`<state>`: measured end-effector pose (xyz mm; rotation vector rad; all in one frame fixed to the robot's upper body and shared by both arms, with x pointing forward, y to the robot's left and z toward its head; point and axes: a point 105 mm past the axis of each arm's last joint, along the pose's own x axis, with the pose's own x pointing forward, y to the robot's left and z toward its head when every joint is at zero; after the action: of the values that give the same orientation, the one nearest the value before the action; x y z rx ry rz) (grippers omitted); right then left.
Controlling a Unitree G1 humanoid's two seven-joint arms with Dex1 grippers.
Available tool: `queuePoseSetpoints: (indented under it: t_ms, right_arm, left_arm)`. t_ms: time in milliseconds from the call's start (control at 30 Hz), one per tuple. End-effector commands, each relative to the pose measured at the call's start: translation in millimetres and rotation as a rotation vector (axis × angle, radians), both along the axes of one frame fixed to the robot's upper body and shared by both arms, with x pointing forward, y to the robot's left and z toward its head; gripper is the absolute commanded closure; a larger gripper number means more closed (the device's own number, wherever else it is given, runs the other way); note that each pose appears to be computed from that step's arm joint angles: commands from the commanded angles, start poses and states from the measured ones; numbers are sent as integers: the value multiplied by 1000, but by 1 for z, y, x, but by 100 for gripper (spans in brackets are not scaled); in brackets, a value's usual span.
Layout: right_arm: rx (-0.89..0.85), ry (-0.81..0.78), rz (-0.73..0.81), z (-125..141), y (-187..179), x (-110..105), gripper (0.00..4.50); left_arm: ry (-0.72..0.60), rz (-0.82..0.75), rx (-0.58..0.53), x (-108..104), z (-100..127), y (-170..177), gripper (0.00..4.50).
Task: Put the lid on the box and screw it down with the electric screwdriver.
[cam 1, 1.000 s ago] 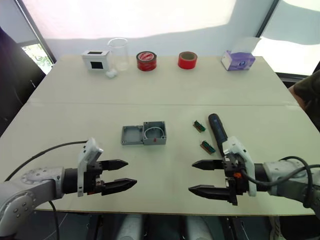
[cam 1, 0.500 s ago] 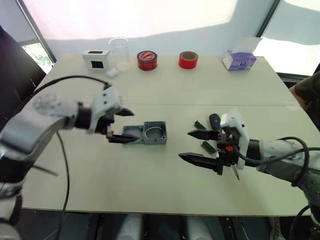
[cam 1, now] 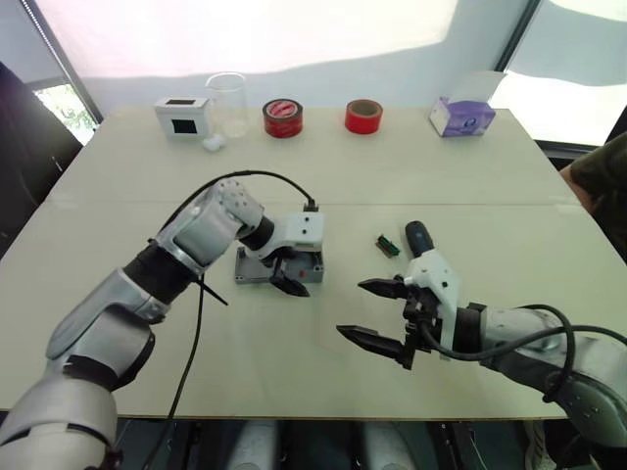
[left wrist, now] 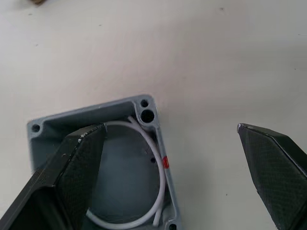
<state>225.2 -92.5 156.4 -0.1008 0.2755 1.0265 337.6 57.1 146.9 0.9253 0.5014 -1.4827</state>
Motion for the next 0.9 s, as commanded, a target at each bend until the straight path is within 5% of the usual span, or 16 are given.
queuePoseSetpoints:
  t_ms: [33,367,600,900]
  right_arm:
    - [26,-48,-26,7,3,-3,0]
    - [39,-69,-76,10,-1,2,0]
    - [41,-76,-83,13,-2,7,0]
    - [26,-48,-81,12,-10,6,0]
  left_arm:
    - [-42,-20,26,4,-1,-1,51]
    - [-42,-45,47,3,-6,-3,446]
    - [-73,-77,63,4,-5,-7,446]
    - [-126,-255,9,4,32,-19,446]
